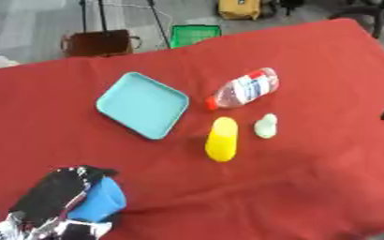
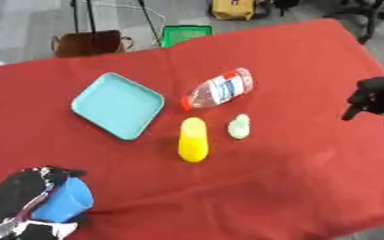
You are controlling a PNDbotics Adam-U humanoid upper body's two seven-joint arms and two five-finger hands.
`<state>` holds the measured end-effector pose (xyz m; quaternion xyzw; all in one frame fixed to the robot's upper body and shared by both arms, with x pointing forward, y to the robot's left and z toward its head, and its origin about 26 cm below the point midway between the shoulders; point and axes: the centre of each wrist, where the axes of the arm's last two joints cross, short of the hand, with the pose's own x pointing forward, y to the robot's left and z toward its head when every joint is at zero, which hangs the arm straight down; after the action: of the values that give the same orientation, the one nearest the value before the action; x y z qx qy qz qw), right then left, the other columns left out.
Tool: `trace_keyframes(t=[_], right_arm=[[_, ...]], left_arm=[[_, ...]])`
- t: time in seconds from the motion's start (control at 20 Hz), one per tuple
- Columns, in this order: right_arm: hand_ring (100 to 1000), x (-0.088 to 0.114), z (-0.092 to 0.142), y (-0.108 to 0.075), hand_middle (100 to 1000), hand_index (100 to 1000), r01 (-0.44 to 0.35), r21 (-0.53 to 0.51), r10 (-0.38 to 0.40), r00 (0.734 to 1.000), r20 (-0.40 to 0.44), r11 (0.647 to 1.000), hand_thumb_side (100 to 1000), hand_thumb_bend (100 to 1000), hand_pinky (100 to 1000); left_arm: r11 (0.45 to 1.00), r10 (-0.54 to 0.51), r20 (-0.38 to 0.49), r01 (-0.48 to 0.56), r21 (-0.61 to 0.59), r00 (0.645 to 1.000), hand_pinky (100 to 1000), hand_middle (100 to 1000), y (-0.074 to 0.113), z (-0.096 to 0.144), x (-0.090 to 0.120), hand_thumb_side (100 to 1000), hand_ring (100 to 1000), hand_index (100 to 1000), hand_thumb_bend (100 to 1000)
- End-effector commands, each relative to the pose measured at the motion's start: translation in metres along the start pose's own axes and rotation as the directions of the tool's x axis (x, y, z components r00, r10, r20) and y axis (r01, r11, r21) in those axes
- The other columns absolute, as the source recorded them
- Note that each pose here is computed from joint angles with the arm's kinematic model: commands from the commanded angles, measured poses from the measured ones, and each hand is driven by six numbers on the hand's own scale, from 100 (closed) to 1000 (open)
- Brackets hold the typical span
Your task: Pick up objects on the table and place them in the box.
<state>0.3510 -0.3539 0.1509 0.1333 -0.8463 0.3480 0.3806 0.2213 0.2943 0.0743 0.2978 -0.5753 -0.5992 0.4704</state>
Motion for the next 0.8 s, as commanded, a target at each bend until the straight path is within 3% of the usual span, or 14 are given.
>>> trace_keyframes(t=[0.05,0.25,0.55,0.7,0.8], right_arm=[[574,0.007,-0.001,-0.008,628,811,-0.105,0.097,0.098,0.993,0.068,0.990,659,100,576],[574,0.007,0.001,-0.009,628,811,-0.106,0.097,0.101,0.993,0.059,0.990,660,100,576],[574,0.006,0.003,-0.010,628,811,-0.109,0.096,0.104,0.993,0.055,0.989,659,100,577],[574,0.006,0.002,-0.009,628,810,-0.106,0.098,0.101,0.993,0.054,0.990,659,100,576],[574,0.006,0.002,-0.008,628,810,-0.104,0.100,0.099,0.994,0.055,0.989,658,100,576]], left_arm=[[0.999,0.010,0.019,-0.009,-0.051,1.000,442,343,0.005,0.010,-0.011,406,202,842,242],[0.999,0.037,0.062,-0.036,-0.028,0.997,415,337,0.013,0.017,-0.022,417,189,837,180],[0.996,0.043,0.141,-0.053,0.067,0.989,395,335,0.046,0.022,-0.043,371,173,837,152],[0.989,0.025,0.151,-0.047,0.143,0.988,391,342,0.076,0.019,-0.051,346,175,837,148],[0.982,0.033,0.147,-0.060,0.181,0.989,383,343,0.091,0.016,-0.052,376,176,839,161]])
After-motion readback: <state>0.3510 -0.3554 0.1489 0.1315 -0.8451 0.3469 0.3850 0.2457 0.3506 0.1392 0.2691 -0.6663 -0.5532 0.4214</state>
